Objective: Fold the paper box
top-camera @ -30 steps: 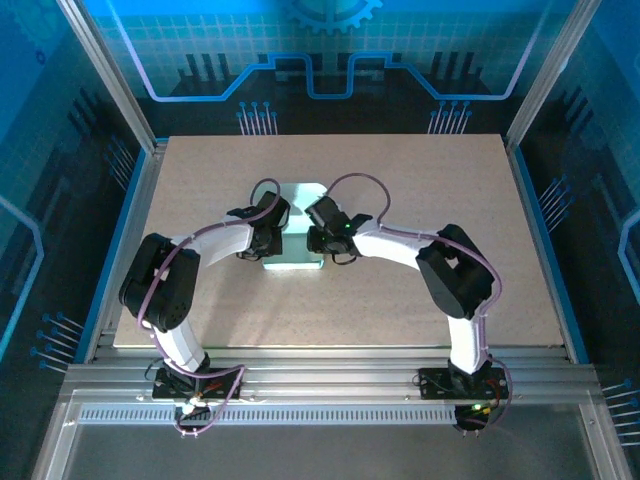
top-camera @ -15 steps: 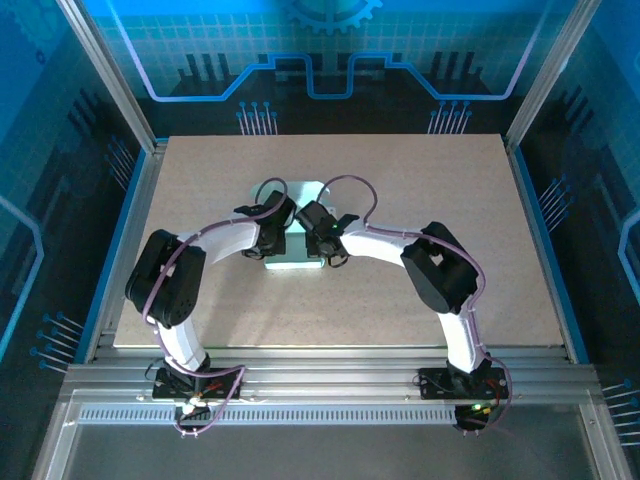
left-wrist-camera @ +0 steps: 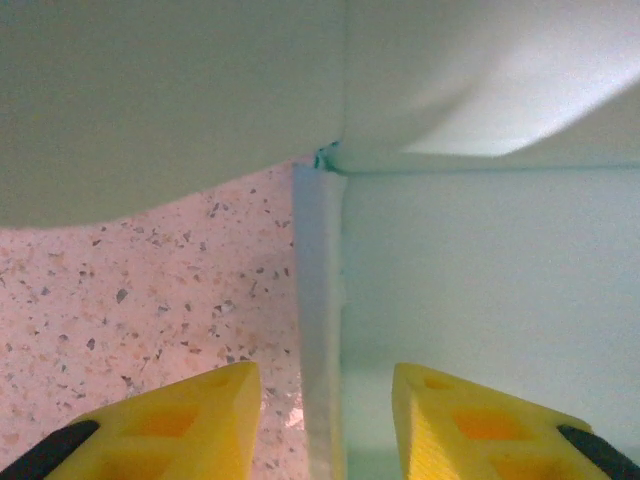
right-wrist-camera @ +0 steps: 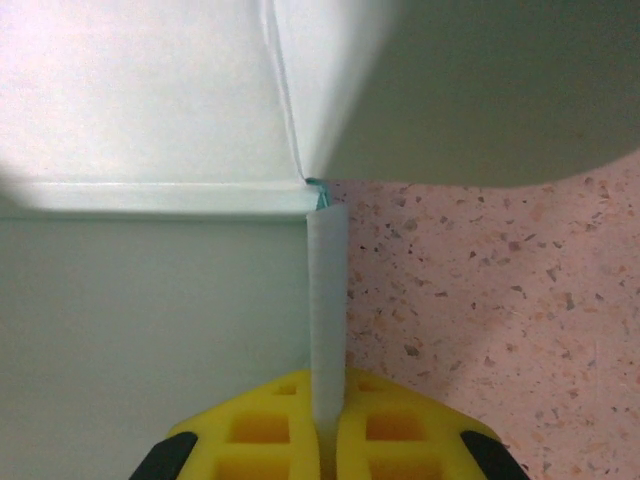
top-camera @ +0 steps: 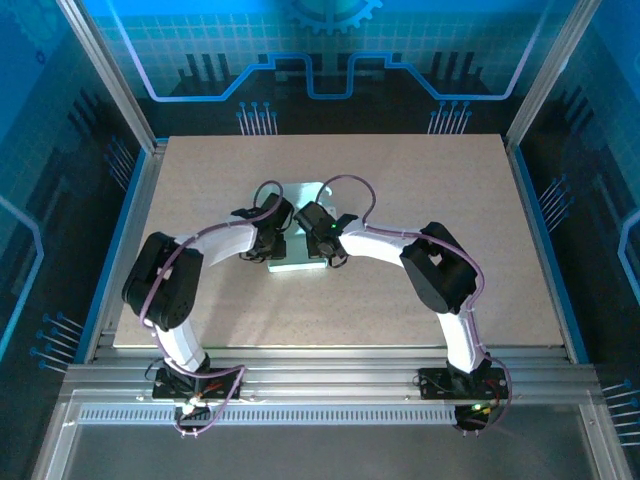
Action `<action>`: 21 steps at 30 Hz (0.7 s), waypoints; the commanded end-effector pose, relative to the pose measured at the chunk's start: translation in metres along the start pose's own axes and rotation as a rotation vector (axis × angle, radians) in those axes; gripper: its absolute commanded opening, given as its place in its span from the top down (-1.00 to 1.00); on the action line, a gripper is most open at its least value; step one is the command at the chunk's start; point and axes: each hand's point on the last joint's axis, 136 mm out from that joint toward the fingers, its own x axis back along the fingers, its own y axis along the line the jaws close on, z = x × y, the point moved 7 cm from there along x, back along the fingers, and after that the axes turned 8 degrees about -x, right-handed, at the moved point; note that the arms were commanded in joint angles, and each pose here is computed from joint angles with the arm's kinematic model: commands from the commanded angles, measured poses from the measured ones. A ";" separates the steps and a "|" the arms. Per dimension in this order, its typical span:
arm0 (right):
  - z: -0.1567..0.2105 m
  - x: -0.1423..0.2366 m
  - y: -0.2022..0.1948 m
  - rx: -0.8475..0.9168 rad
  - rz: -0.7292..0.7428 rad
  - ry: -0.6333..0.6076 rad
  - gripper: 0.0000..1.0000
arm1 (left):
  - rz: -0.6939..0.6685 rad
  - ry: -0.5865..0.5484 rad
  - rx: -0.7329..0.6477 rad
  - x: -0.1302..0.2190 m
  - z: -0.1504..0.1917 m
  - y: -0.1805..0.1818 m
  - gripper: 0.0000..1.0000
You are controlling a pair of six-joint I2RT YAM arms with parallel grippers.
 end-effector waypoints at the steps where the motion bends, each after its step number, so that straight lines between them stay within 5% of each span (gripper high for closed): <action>1: 0.015 -0.007 -0.017 0.047 0.084 0.051 1.00 | 0.099 -0.074 0.061 0.024 -0.010 0.000 0.12; 12: 0.011 -0.009 -0.029 0.108 0.147 0.056 1.00 | 0.283 -0.273 0.190 0.076 0.000 0.020 -0.27; 21: 0.024 -0.028 -0.042 0.283 0.313 0.138 1.00 | 0.345 -0.333 0.325 0.082 0.038 0.059 -0.31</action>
